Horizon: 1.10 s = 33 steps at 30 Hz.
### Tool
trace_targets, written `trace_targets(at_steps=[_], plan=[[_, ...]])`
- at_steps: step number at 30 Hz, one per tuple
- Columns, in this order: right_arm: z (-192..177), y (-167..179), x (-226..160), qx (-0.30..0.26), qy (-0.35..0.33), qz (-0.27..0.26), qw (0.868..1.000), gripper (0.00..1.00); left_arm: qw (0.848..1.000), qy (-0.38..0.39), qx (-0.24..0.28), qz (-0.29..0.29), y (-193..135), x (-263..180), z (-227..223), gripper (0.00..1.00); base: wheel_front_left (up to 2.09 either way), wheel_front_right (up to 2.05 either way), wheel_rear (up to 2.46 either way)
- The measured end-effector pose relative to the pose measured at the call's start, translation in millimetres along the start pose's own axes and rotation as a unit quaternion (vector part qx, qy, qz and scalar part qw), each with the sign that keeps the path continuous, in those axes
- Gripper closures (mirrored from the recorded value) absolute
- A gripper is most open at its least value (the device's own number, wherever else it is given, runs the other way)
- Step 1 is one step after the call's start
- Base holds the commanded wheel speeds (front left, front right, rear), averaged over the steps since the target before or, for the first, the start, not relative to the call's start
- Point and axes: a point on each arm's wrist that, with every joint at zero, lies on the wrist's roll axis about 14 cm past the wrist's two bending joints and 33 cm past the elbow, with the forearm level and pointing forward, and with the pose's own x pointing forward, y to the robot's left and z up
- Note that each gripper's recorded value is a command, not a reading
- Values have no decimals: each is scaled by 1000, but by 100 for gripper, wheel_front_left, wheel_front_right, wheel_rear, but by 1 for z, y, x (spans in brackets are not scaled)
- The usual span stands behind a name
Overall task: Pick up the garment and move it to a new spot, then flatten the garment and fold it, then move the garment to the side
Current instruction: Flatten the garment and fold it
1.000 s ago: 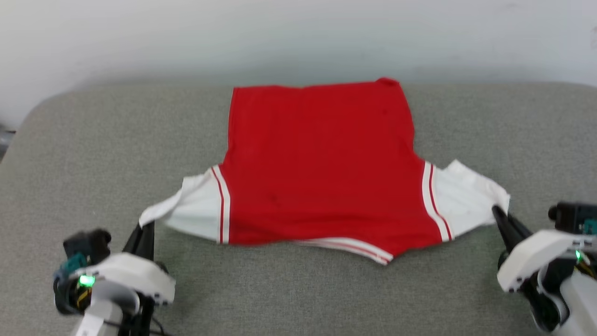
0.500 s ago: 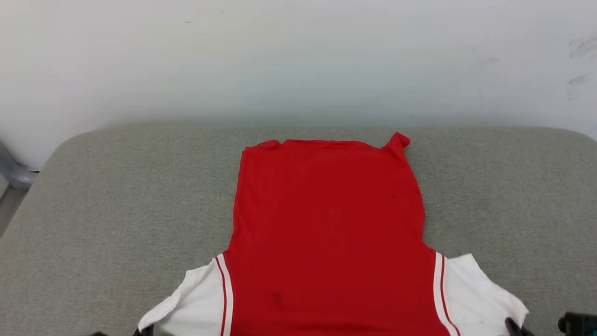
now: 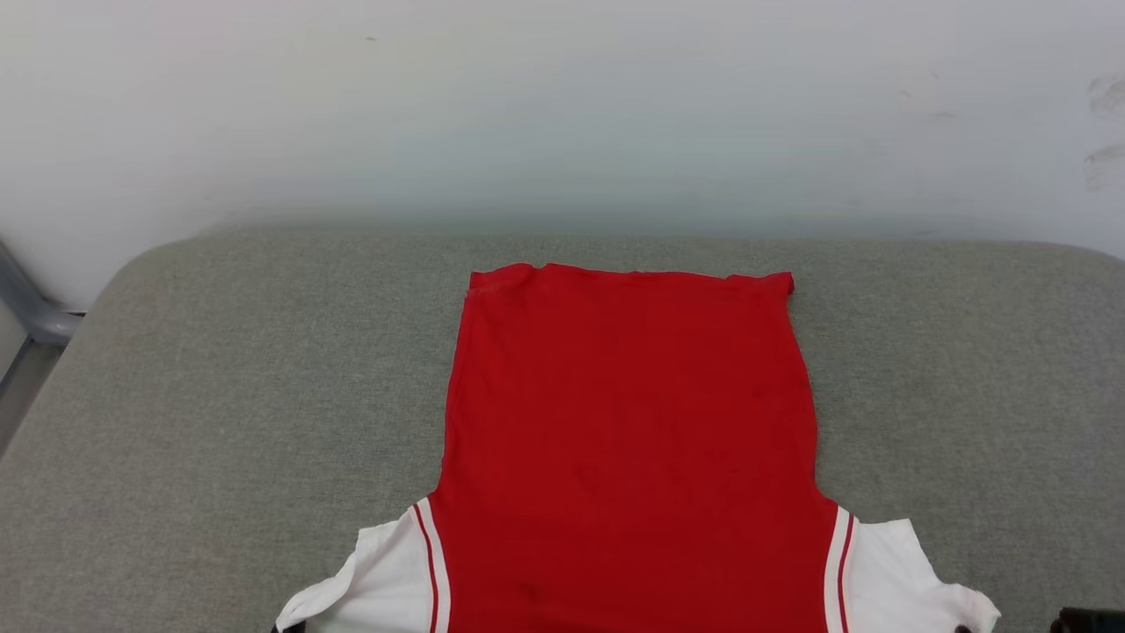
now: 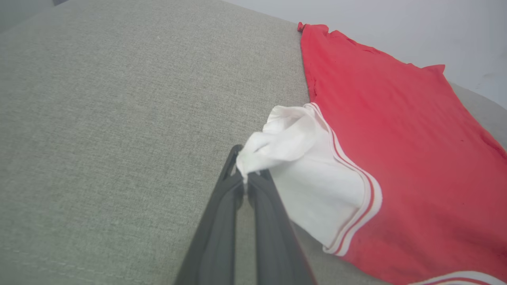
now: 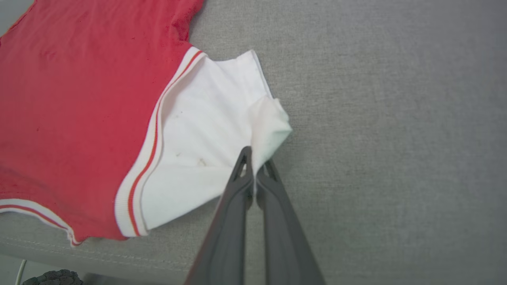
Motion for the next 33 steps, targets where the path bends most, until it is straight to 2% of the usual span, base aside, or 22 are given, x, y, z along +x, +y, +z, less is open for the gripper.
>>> trace_targets(at_steps=[1, 10, 12, 13, 15, 19, 24, 31, 33], plan=[[6, 3, 3, -1, -7, 3, 1000, 0, 1000, -4, 2, -5, -3, 2, 3, 100, 0, 0, 0], [112, 9, 50, -4, -138, 15, 990, 0, 999, -33, 9, -38, -27, 20, 24, 100, 0, 0, 0], [136, 14, 70, -13, -153, 22, 988, 0, 998, -38, 10, -48, -34, 29, 29, 100, 0, 0, 0], [164, 22, 104, -33, -156, 32, 987, 0, 997, -46, 15, -67, -46, 44, 36, 100, 0, 0, 0], [181, 30, 128, -43, -153, 41, 986, 0, 996, -51, 19, -77, -52, 56, 40, 100, 0, 0, 0], [197, 48, 183, -42, -107, 57, 992, 0, 995, -54, 19, -84, -57, 77, 41, 100, 0, 0, 0], [184, 66, 239, -41, 7, 68, 997, 0, 995, -49, 15, -83, -57, 92, 34, 100, 0, 0, 0], [171, 89, 291, -57, 110, 73, 990, 0, 997, -36, 6, -67, -48, 103, 19, 100, 0, 0, 0], [153, 96, 312, -74, 154, 73, 983, 0, 998, -27, 5, -58, -42, 110, 11, 100, 0, 0, 0]])
